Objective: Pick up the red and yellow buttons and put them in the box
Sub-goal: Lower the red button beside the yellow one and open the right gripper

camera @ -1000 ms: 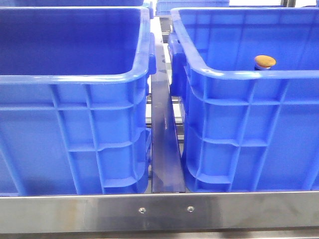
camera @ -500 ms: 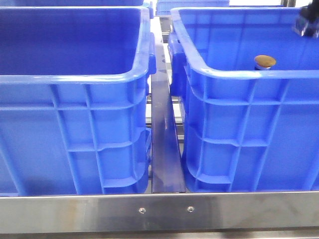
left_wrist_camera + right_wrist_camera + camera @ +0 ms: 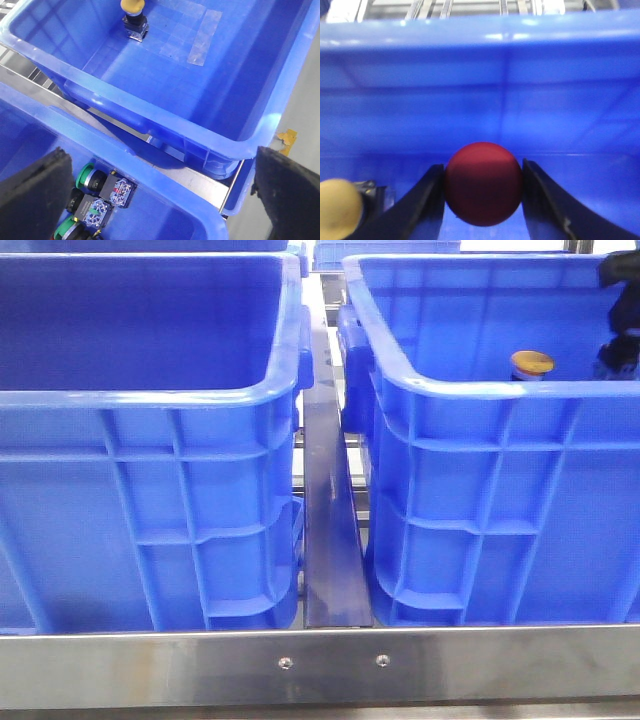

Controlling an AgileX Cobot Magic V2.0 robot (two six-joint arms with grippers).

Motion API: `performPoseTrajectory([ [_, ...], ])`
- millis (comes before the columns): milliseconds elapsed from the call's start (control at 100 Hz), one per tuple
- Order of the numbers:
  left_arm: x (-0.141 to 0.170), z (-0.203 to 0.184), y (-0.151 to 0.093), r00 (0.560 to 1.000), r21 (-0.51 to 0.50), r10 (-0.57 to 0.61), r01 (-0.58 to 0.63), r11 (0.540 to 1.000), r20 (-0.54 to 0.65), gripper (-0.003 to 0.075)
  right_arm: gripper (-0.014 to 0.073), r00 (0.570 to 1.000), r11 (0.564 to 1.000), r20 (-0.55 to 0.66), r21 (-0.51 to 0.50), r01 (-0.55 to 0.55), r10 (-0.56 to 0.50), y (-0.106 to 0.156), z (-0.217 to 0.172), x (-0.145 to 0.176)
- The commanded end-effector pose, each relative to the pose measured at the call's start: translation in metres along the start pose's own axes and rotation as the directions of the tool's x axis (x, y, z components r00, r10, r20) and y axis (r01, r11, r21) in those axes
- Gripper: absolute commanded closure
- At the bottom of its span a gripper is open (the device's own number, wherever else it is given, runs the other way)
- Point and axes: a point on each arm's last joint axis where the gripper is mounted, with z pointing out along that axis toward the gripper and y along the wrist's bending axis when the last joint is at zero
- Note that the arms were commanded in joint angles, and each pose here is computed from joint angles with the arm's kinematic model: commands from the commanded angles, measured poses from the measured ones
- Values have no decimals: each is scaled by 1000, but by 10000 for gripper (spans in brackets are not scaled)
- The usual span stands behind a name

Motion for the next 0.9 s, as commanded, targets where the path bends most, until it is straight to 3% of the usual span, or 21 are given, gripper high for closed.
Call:
performPoseTrajectory([
  [0, -14, -17, 2, 993, -13, 5, -3, 1000, 118, 48, 359, 997, 1000, 80, 30, 2, -4, -4, -6, -21],
  [500, -14, -17, 2, 993, -13, 5, -3, 1000, 118, 48, 347, 1000, 1000, 21, 26, -2, 2, -6, 13, -6],
  [730, -14, -17, 2, 993, -13, 5, -3, 1000, 118, 48, 77, 1000, 1000, 5, 7, -2, 2, -4, 13, -5],
  [890, -14, -17, 2, 993, -13, 5, -3, 1000, 118, 48, 43, 1000, 1000, 6, -7, -1, 1, -2, 10, -7],
])
